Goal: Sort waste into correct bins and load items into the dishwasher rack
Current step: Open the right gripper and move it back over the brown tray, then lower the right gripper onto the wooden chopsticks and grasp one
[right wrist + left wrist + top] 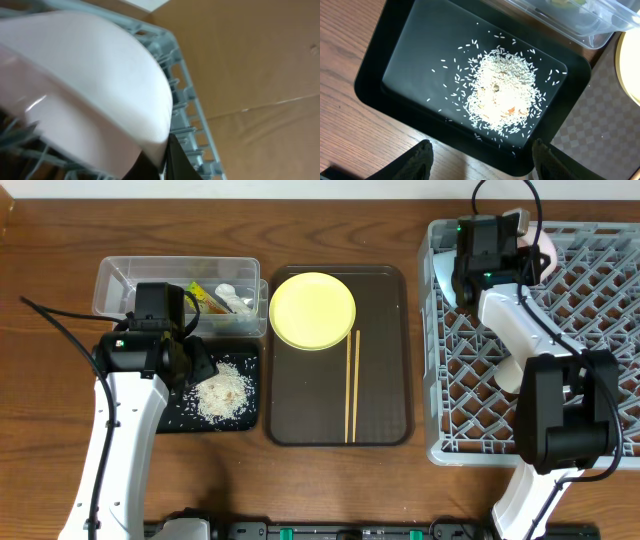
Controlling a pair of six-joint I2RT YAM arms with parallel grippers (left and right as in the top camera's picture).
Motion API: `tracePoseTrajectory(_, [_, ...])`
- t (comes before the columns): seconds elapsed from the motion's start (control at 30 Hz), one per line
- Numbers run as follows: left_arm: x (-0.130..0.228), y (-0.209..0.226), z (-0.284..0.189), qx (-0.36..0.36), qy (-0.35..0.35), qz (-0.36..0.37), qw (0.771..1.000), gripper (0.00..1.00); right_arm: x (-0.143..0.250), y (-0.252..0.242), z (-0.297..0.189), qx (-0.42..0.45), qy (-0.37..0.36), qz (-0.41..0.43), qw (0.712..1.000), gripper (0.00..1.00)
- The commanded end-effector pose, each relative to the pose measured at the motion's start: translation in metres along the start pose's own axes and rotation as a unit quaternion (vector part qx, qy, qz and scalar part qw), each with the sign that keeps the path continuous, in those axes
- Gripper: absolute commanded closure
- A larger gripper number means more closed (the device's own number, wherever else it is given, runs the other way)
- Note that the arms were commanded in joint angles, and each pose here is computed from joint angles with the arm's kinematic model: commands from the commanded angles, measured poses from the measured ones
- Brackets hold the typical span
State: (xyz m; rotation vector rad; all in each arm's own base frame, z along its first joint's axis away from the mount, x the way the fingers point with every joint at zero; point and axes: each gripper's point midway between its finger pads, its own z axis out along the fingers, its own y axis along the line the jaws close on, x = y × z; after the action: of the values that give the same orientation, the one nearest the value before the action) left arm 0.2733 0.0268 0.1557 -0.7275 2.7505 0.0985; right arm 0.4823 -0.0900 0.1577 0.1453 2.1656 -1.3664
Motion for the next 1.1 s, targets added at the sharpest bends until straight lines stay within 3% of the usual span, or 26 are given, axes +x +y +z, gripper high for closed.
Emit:
tracePoseTrajectory(0.0, [-0.002, 0.002, -0.004, 0.0, -0.007, -0.006, 1.0, 0.34, 0.011, 0.03, -0.014, -0.068, 0.008, 0.04, 0.997, 0.9])
tracePoseTrajectory(0.13, [-0.002, 0.002, -0.004, 0.0, -0.007, -0.006, 1.0, 0.34, 0.014, 0.047, -0.039, -0.192, 0.024, 0.075, 0.978, 0.75])
tracePoseTrajectory(0.27, [-0.002, 0.002, -0.004, 0.0, -0.007, -0.006, 1.0, 0.34, -0.003, 0.032, -0.074, -0.287, 0.008, 0.117, 0.951, 0.52])
tracePoseTrajectory(0.37, [-0.002, 0.002, -0.004, 0.0, -0.007, -0.006, 1.0, 0.34, -0.016, 0.016, -0.107, -0.352, -0.017, 0.135, 0.926, 0.46])
tracePoseTrajectory(0.5, [-0.002, 0.002, -0.004, 0.0, -0.007, -0.006, 1.0, 0.34, -0.022, 0.016, -0.178, -0.51, -0.041, 0.128, 0.85, 0.46])
tracePoseTrajectory(0.57, [-0.002, 0.002, -0.004, 0.0, -0.007, -0.006, 1.0, 0.33, -0.015, 0.022, -0.215, -0.584, -0.033, 0.113, 0.803, 0.46])
tracePoseTrajectory(0.63, [-0.002, 0.002, -0.004, 0.0, -0.007, -0.006, 1.0, 0.34, -0.002, 0.032, -0.241, -0.624, -0.007, 0.095, 0.776, 0.48])
tracePoseTrajectory(0.87, [-0.002, 0.002, -0.004, 0.0, -0.007, -0.006, 1.0, 0.34, 0.06, 0.081, -0.29, -0.643, 0.102, 0.015, 0.759, 0.48])
tracePoseTrajectory(1.07, [-0.002, 0.002, -0.004, 0.0, -0.007, -0.006, 1.0, 0.33, 0.098, 0.132, -0.305, -0.615, 0.151, -0.042, 0.773, 0.56])
